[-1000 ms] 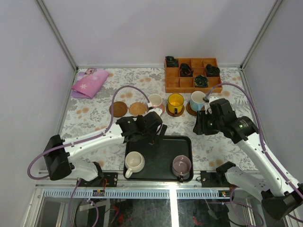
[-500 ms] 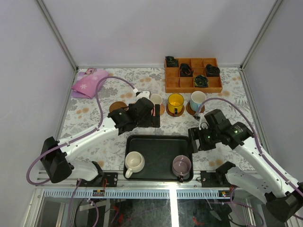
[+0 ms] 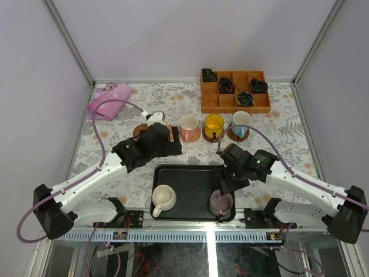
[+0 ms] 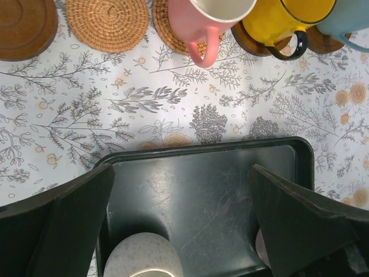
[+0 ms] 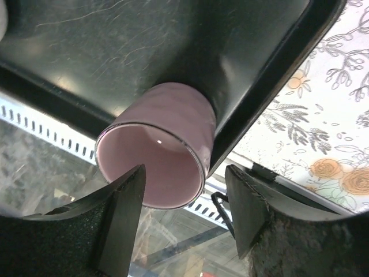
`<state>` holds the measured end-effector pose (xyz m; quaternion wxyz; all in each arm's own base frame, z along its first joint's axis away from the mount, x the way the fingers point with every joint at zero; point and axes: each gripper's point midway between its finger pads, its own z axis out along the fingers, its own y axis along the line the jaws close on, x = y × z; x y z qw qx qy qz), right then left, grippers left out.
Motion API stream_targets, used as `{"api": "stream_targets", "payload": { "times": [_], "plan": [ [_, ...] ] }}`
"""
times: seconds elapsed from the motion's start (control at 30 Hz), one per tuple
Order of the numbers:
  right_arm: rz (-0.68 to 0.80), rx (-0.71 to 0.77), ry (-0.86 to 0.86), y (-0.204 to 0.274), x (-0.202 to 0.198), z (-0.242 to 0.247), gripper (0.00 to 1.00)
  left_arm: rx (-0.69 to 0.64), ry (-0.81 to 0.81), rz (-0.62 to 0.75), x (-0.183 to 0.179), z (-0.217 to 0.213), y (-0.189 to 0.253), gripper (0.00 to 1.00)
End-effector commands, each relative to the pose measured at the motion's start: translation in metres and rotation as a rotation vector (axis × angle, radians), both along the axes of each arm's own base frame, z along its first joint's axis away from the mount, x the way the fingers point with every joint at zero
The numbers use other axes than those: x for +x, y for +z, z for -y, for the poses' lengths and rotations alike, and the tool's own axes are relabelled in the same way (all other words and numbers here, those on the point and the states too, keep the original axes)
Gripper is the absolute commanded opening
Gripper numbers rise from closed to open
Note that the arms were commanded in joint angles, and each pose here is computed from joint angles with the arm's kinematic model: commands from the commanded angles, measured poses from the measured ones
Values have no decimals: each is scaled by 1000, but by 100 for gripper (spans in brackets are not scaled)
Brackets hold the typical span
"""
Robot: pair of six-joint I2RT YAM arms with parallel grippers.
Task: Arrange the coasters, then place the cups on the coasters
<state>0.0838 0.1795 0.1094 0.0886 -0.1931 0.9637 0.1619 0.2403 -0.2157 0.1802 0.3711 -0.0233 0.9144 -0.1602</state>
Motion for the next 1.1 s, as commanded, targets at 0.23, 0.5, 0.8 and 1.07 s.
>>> {"api": "stream_targets", "payload": {
  "times": [0.23, 0.5, 0.8, 1.07],
  "plan": [
    [63, -82, -3, -14, 24, -5, 55, -33, 74, 38, 6, -14, 3, 100],
    [51, -102, 31, -27, 30, -12, 43, -22, 82, 27, 7, -18, -6, 100],
    [118, -134, 1, -24, 52, -19, 36, -18, 71, 29, 10, -18, -10, 100],
    [201, -117, -97, -19, 85, -41, 36, -41, 10, 60, 13, -7, -10, 100]
  ]
}}
